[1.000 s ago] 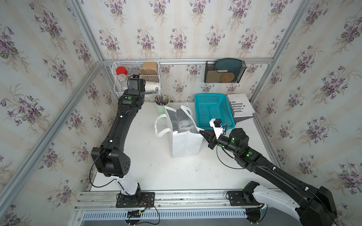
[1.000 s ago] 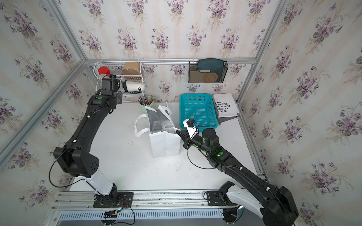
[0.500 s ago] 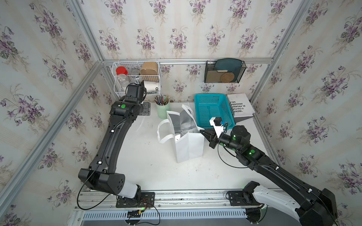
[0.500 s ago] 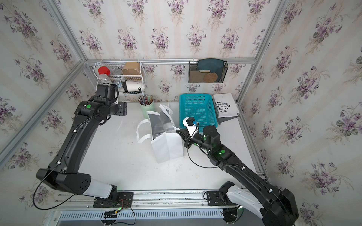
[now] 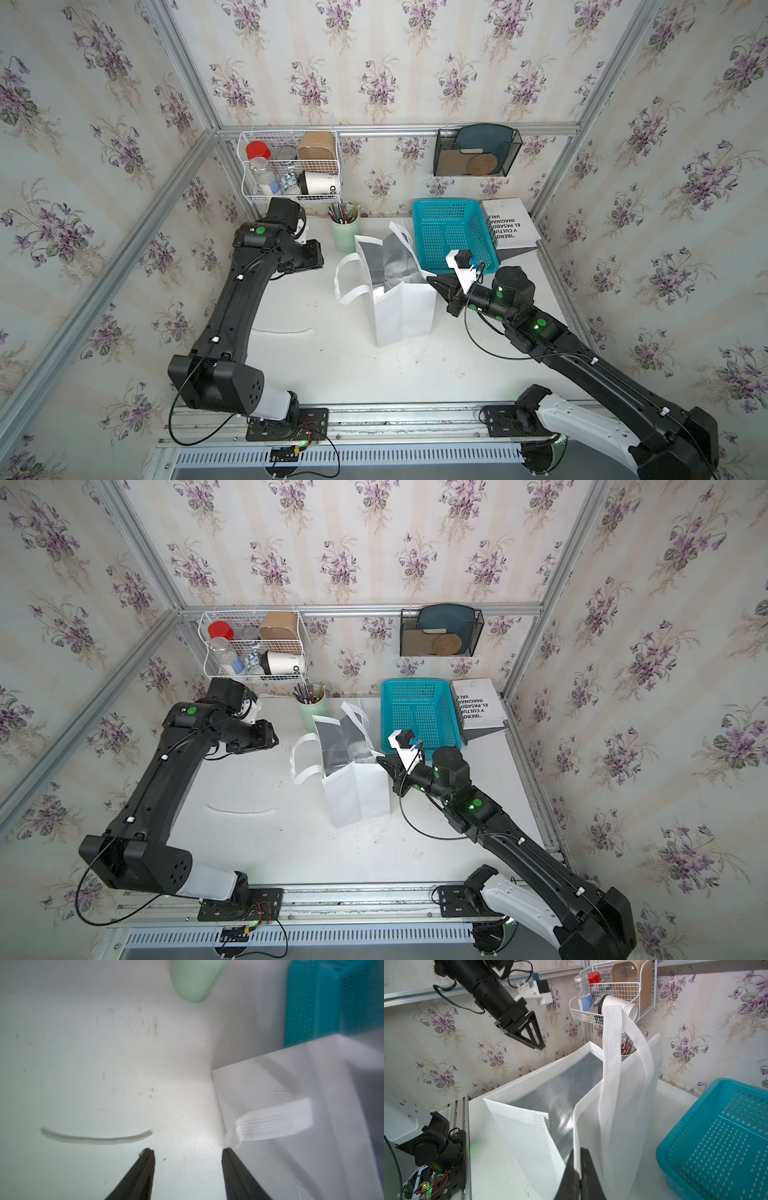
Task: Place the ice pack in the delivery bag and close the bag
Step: Adjust the delivery bag at the center of the board.
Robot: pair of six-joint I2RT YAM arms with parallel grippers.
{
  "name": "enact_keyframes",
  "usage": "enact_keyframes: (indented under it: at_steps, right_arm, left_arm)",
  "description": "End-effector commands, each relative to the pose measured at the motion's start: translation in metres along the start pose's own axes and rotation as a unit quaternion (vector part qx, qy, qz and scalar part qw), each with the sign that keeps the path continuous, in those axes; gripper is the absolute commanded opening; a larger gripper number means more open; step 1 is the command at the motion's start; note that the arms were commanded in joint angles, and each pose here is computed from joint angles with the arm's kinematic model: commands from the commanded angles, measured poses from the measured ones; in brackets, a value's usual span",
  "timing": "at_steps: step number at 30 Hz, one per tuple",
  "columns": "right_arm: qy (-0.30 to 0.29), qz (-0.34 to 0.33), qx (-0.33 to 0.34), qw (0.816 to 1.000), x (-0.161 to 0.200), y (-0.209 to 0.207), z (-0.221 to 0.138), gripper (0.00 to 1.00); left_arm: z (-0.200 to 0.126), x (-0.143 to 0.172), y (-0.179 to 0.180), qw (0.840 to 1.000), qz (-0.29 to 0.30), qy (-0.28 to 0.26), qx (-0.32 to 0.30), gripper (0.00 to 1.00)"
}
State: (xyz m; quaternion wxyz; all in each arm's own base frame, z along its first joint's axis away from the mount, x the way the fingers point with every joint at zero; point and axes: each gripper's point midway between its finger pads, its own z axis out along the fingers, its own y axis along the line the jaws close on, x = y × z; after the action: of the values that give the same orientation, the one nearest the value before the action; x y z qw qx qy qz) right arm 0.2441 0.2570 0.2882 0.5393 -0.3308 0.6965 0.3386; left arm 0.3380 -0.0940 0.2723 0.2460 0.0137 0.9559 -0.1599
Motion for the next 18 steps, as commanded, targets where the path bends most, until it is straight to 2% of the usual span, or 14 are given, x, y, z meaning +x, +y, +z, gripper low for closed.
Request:
enact_keyframes:
  at_steps: [1, 2, 4, 7, 8, 11, 13, 18]
  right_arm:
    - [-0.005, -0.002, -0.012, 1.0, -0.002, 0.004, -0.001, 0.0]
    - [-0.001, -0.001, -0.014, 1.0, -0.001, 0.005, -0.001, 0.0]
    - [-0.001, -0.001, -0.014, 1.0, -0.001, 0.005, -0.002, 0.0]
    - [0.001, -0.002, -0.017, 1.0, -0.001, 0.007, -0.003, 0.0]
    - [0.002, -0.002, -0.018, 1.0, -0.001, 0.007, -0.003, 0.0]
    - [0.002, -0.002, -0.022, 1.0, -0.001, 0.009, -0.004, 0.0]
    - [0.001, -0.002, -0.021, 1.0, -0.002, 0.009, -0.004, 0.0]
    - [-0.005, -0.009, -0.008, 1.0, -0.006, 0.005, -0.005, 0.0]
  left_arm:
    - [-0.013, -0.032, -0.068, 0.974, 0.158, -0.091, 0.133, 0.63]
    - [-0.013, -0.036, -0.08, 0.964, 0.193, -0.106, 0.149, 0.71]
    - [-0.004, -0.039, -0.101, 0.943, 0.267, -0.115, 0.161, 0.77]
    - [0.016, -0.034, -0.134, 0.895, 0.394, -0.114, 0.175, 0.81]
    - [0.022, -0.037, -0.139, 0.884, 0.42, -0.119, 0.167, 0.81]
    - [0.035, -0.059, -0.145, 0.864, 0.453, -0.151, 0.157, 0.82]
    - [0.046, -0.063, -0.148, 0.851, 0.476, -0.151, 0.164, 0.82]
    - [0.056, -0.054, -0.147, 0.848, 0.482, -0.096, 0.2, 0.81]
